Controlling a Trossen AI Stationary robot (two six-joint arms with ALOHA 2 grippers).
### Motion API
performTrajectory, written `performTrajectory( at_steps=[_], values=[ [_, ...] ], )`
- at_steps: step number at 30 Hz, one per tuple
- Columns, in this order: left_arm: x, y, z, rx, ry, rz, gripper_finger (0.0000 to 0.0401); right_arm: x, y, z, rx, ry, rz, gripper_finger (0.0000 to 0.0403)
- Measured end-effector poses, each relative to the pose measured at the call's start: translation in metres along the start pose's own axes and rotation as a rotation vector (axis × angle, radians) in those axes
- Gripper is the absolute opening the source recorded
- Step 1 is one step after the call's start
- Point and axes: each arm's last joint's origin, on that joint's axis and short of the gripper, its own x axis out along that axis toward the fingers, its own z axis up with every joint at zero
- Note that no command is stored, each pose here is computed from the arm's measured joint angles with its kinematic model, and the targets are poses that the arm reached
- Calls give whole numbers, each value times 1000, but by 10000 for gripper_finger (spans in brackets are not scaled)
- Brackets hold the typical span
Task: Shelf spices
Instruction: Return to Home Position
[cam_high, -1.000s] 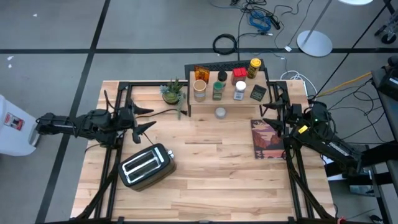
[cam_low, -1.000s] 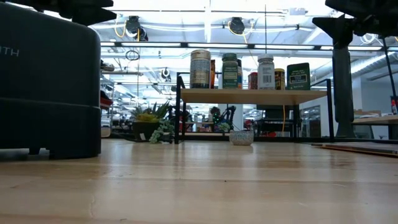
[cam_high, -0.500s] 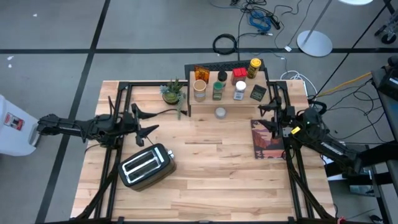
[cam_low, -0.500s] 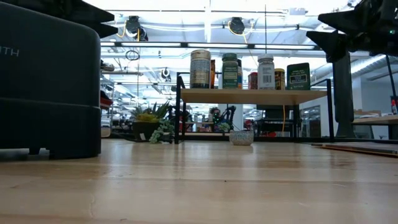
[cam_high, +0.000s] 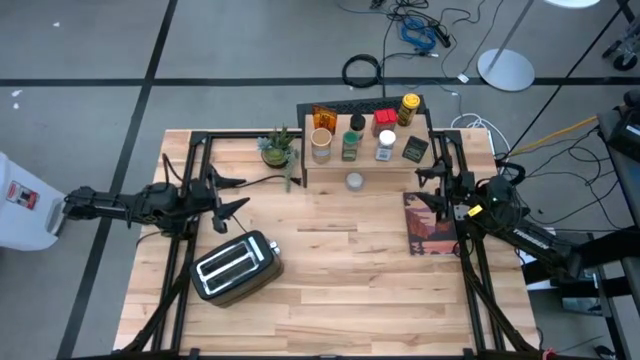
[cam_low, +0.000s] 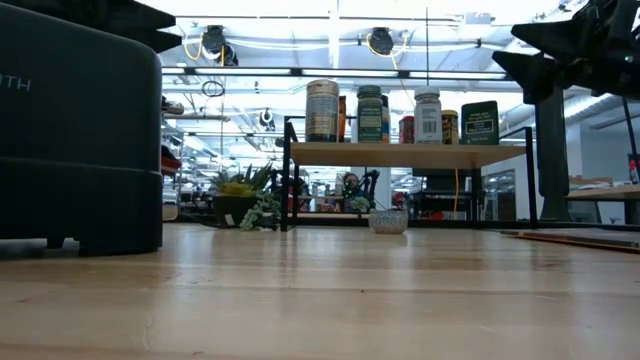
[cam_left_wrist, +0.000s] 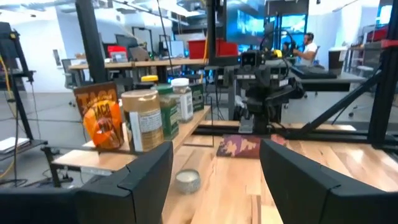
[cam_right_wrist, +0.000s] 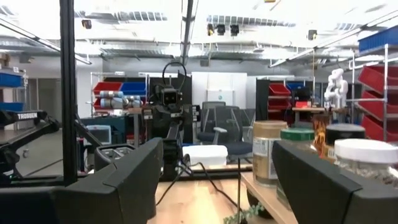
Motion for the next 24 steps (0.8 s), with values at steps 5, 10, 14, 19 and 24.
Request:
performTrajectory(
  at_steps=[5,10,14,19,24],
  values=[
    [-2,1,-5,9,50,19,249,0,-1,-1,30,10,-28,290],
    [-2,1,-3,12,34,18,249,0,-2,-6,61,51,-36,290],
    [-2,1,-3,39,35,17,249,0,-1,-3,59,50,-12,290],
    [-4,3,7,100,57,41,249,2,3,22,-14,17,5,290],
    [-14,9,18,129,12,97,249,2,10,52,-135,-25,36,288]
  ],
)
